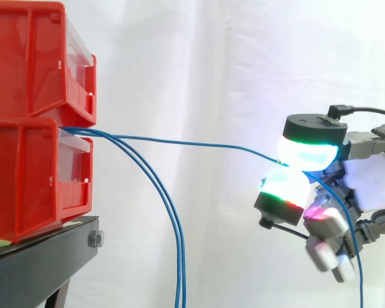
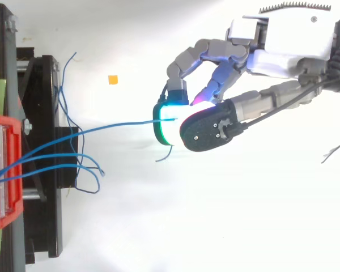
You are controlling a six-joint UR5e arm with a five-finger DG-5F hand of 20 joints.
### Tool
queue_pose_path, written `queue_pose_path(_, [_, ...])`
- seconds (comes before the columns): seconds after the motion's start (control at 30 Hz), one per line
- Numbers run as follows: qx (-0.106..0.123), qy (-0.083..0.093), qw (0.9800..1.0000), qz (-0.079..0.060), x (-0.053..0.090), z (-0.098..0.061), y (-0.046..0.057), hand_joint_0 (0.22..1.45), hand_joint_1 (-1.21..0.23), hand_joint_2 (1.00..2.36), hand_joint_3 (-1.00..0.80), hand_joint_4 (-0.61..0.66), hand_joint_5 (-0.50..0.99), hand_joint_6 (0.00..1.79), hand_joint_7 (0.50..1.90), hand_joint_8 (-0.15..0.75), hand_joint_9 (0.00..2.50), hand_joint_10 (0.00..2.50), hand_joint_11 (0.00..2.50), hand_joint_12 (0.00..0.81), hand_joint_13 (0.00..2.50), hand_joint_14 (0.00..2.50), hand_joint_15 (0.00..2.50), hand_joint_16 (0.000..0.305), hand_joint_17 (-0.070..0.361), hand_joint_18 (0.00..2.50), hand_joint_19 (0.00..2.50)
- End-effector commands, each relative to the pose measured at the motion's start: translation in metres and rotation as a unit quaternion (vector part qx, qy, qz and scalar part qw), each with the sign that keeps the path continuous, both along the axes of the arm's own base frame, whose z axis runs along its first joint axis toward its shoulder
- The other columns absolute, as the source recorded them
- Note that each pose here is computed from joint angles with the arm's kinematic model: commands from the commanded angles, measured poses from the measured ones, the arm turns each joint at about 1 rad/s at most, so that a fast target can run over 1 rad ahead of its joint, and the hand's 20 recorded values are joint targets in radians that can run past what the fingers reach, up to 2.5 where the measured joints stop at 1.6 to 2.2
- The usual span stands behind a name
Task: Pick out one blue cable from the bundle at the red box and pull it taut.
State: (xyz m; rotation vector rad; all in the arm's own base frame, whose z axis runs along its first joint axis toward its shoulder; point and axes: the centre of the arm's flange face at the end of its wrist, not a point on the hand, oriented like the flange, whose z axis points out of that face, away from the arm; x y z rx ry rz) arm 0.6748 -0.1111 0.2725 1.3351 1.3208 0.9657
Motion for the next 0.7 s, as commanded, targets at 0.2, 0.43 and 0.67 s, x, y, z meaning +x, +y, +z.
queue_pose_path(0.2, [0.0,-0.005,1.0,-0.001,0.001,-0.001,0.0,0.6,-0.67,1.02,-0.18,0.02,-0.09,0.89,0.97,0.328,1.25,0.01,1.27,0.371,1.31,0.01,1.24,0.054,0.12,1.08,0.86])
queue_pose_path(0.43, [-0.007,-0.02,0.9998,0.007,0.003,-0.005,0.008,0.62,-0.67,1.02,-0.19,0.02,-0.09,0.9,0.96,0.318,1.28,0.01,1.34,0.335,1.36,0.57,1.3,0.053,0.12,1.23,1.05])
queue_pose_path(0.67, [-0.025,-0.038,0.9989,0.015,0.008,-0.001,0.012,0.62,-0.67,1.02,-0.19,0.02,-0.09,0.9,0.95,0.319,1.32,0.0,1.43,0.341,1.32,0.99,1.19,0.053,0.119,1.28,1.12])
